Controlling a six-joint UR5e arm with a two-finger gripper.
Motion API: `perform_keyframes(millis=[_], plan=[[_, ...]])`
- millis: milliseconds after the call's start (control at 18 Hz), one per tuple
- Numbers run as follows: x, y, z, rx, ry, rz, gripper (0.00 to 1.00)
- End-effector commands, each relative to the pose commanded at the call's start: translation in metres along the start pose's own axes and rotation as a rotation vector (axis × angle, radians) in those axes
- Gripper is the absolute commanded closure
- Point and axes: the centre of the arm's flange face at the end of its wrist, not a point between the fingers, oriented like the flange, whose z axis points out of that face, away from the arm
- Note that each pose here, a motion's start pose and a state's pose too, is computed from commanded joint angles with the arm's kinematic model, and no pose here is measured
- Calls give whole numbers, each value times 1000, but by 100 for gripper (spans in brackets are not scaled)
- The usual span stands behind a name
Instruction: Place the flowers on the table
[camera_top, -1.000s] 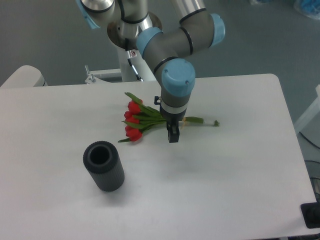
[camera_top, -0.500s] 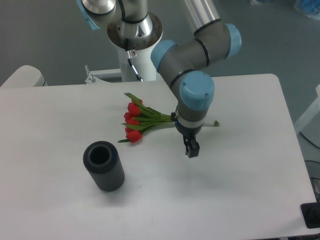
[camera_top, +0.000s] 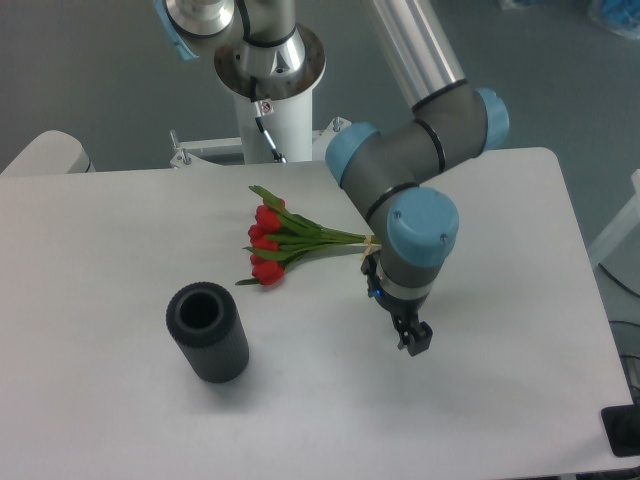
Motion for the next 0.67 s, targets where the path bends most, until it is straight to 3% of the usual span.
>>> perform_keyframes(millis=[667], plan=[[2,0,3,14,7,-17,0]])
